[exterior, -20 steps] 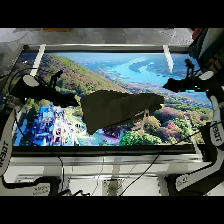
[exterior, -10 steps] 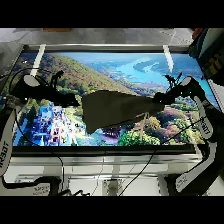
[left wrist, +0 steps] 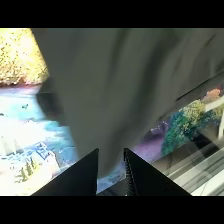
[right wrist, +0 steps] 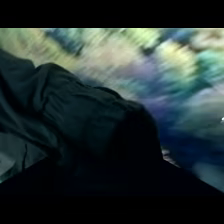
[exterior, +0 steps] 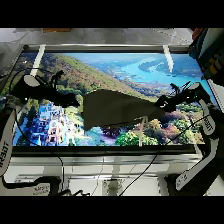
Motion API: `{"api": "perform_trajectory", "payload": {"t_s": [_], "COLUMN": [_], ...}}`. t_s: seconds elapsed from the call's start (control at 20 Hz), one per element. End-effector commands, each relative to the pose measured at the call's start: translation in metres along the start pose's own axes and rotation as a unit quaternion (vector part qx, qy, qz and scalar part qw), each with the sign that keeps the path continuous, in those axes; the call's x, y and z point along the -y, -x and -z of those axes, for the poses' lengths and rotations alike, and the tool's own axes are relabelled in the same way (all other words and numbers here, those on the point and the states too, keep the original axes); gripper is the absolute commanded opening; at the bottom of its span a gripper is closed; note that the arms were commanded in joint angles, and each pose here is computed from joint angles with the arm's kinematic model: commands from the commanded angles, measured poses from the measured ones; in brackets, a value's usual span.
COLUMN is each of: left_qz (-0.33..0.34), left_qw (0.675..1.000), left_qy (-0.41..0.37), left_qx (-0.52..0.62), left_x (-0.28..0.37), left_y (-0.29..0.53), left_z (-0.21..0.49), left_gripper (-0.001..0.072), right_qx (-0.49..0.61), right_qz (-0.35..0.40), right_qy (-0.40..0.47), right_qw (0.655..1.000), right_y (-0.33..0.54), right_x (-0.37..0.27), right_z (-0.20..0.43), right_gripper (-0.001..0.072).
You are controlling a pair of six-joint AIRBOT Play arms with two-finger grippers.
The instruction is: Fold the clothes and pants, and hang the long-sleeved shirts on hangers.
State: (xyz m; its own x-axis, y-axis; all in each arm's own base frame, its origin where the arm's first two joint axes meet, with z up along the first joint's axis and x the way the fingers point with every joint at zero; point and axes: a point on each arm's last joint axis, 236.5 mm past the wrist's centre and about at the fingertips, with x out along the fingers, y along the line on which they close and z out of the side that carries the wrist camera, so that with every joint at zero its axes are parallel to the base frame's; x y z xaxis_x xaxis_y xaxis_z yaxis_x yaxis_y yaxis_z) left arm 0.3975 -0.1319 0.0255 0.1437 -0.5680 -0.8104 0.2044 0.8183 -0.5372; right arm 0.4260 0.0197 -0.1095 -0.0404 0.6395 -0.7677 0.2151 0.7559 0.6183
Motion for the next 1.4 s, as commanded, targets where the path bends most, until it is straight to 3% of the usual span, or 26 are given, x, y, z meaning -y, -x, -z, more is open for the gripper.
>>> {"api": "perform_trajectory", "payload": {"t_s": [0.0,0.05,0.15,0.2,0.3,0.45,0.7,1.0,1.35], "left_qz": [0.000,0.000,-0.002,-0.003,-0.005,-0.046,-0.140,-0.145,-0.145], "left_qw": [1.000,1.000,1.000,1.000,1.000,0.999,0.983,0.979,0.979], "left_qy": [0.000,0.000,0.000,-0.002,0.002,-0.017,-0.104,-0.137,-0.138], "left_qx": [0.000,-0.001,0.004,0.007,0.006,-0.009,-0.064,-0.048,-0.050], "left_x": [0.000,0.000,-0.001,-0.003,-0.008,-0.027,-0.048,-0.030,-0.030], "left_y": [-0.001,-0.001,-0.001,-0.003,-0.011,-0.037,-0.073,-0.097,-0.099], "left_z": [0.000,0.000,-0.002,-0.004,-0.006,-0.006,0.009,0.000,0.001], "left_gripper": [0.0176,0.0176,0.0033,0.0004,0.0003,0.0002,0.0002,0.0003,0.0002], "right_qx": [-0.044,-0.037,-0.033,-0.034,-0.039,-0.053,-0.055,-0.033,-0.037], "right_qz": [-0.097,-0.108,-0.145,-0.172,-0.194,-0.161,-0.102,-0.048,-0.040], "right_qy": [0.025,0.050,0.086,0.103,0.140,0.181,0.152,0.121,0.143], "right_qw": [0.994,0.992,0.985,0.979,0.970,0.969,0.982,0.991,0.988], "right_y": [-0.030,-0.037,-0.048,-0.054,-0.067,-0.078,-0.057,-0.050,-0.092], "right_x": [-0.038,-0.051,-0.088,-0.111,-0.143,-0.149,-0.114,-0.078,-0.125], "right_z": [0.018,0.015,0.015,0.017,0.025,0.031,0.021,0.005,0.013], "right_gripper": [0.0584,0.0583,0.0583,0.0585,0.0690,0.0687,0.0688,0.0688,0.0687]}}
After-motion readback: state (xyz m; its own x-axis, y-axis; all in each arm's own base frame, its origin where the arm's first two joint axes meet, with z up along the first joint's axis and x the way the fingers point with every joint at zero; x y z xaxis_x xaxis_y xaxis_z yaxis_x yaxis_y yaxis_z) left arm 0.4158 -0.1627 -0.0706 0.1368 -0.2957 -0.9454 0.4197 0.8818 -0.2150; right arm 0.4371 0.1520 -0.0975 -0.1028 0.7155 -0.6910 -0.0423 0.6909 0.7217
